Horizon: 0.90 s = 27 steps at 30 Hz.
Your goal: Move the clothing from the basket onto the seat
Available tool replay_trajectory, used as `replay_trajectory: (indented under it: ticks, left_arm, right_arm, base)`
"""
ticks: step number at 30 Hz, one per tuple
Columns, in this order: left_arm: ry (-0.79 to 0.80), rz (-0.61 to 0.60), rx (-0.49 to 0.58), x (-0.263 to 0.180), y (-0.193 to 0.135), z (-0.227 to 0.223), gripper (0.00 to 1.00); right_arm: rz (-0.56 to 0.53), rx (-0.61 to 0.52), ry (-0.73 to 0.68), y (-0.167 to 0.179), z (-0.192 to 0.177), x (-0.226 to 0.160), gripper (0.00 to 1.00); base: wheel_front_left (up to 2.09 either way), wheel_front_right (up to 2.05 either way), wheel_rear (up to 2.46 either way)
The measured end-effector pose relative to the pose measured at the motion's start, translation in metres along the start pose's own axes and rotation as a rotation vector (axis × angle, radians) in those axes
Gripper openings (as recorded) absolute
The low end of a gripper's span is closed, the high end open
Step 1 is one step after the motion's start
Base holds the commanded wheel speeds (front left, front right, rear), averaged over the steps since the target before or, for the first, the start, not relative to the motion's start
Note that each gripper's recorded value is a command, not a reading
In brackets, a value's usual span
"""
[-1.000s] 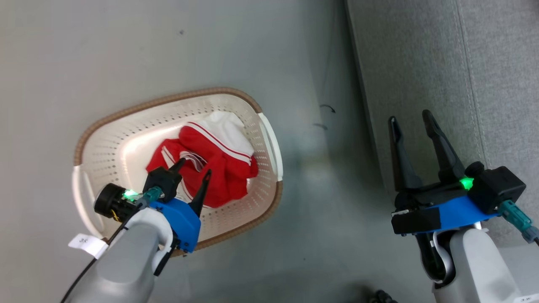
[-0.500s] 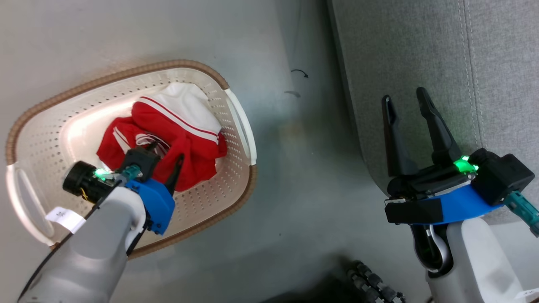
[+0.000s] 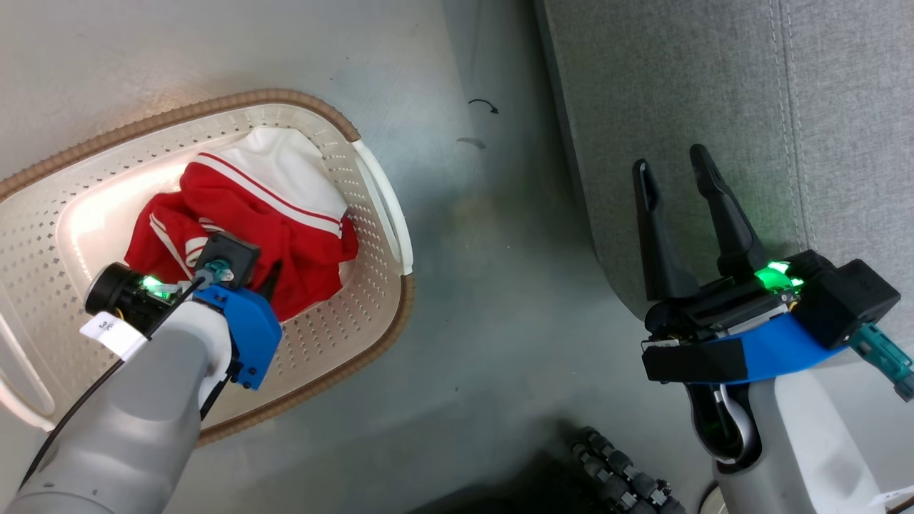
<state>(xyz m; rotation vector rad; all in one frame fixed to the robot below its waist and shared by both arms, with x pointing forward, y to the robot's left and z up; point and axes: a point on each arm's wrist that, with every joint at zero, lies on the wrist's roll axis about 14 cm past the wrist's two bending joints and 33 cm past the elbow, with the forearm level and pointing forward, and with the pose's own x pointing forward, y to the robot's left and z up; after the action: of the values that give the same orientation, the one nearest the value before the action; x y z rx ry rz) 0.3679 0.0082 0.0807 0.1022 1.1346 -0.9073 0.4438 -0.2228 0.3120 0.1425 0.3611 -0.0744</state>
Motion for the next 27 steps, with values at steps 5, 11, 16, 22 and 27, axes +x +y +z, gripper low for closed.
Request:
replay_trajectory:
  ticks: [5,11,16,22,27]
  left_arm:
    - [0.005,-0.009,-0.010,0.000,-0.006,0.002,0.00]
    - [-0.002,-0.003,-0.027,-0.004,-0.007,0.005,0.00]
    - [-0.024,0.008,-0.040,-0.011,-0.006,0.011,0.00]
    - [-0.086,0.040,-0.075,-0.026,-0.004,0.028,0.00]
    - [-0.154,0.051,-0.089,-0.047,-0.013,0.043,0.00]
  right_arm:
    - [0.001,0.004,-0.009,0.000,0.003,0.000,1.00]
    - [0.010,0.002,-0.020,0.003,0.007,0.002,1.00]
    - [0.020,-0.001,-0.030,0.007,0.010,0.003,1.00]
    - [0.042,0.001,-0.067,0.015,0.025,0.002,1.00]
    - [0.067,0.003,-0.112,0.024,0.044,-0.001,1.00]
  base:
    - [0.00,0.00,0.00]
    - [0.00,0.00,0.00]
    - [0.00,0.00,0.00]
    - [0.00,0.00,0.00]
    - [0.00,0.00,0.00]
